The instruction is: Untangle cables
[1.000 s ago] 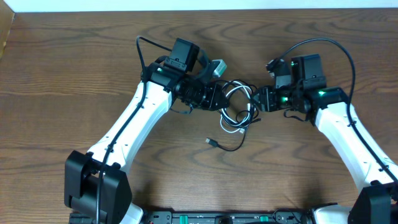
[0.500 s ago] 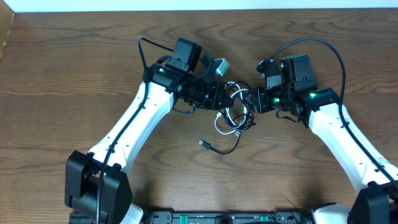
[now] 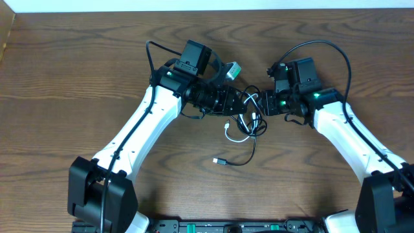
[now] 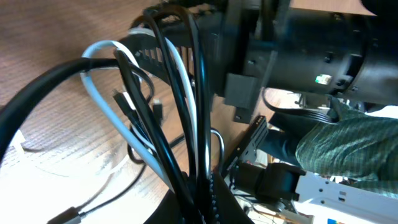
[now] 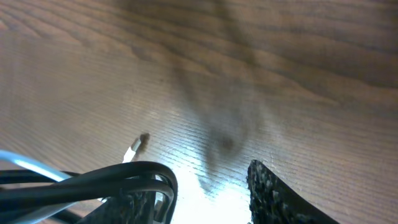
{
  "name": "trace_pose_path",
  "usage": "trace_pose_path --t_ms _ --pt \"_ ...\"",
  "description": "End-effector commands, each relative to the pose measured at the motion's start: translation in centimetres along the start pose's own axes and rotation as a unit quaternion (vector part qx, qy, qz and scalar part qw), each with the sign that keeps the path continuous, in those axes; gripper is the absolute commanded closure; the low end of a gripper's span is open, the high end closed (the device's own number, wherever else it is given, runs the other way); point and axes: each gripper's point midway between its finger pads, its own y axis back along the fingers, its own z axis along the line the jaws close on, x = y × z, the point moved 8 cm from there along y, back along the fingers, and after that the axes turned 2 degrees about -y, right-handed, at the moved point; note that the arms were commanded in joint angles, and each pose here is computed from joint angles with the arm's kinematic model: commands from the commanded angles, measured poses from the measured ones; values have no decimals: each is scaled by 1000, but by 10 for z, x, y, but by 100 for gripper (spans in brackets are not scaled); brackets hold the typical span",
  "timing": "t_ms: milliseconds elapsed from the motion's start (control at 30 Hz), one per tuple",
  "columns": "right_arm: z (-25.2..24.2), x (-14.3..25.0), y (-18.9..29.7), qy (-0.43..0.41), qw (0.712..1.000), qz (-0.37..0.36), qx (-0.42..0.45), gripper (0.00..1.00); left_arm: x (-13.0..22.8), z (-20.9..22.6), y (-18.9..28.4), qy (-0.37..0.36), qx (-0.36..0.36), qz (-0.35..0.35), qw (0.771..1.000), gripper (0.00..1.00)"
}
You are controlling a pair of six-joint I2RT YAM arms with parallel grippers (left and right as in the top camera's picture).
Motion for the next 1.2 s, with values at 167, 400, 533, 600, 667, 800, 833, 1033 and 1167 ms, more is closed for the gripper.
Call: trace_pose_path --t_ms 167,400,533,600,667,800,833,1033,1167 --pt "8 -15 -2 12 999 -36 -20 56 5 -9 3 13 23 12 1000 92" --pt "29 -18 -1 32 994 -43 -99 55 5 -8 3 11 21 11 1000 93" --pt "39 -21 -3 30 992 -54 -108 55 4 -9 3 9 21 9 1000 93" --pt "38 -22 -4 22 994 -59 -94 56 4 -9 3 10 22 9 1000 93" --pt "36 -25 -4 12 994 -70 -78 57 4 -9 3 10 24 10 1000 93" --pt "39 -31 -3 16 993 -86 -85 57 5 -13 3 10 46 16 999 92" --pt "40 -31 -3 17 992 -87 -88 57 5 -13 3 10 47 16 999 93" --pt "46 -28 -2 31 989 -74 -122 54 6 -19 5 -8 82 21 996 92" --pt "49 -23 -1 62 985 -59 -152 52 6 -24 13 -52 136 21 989 93"
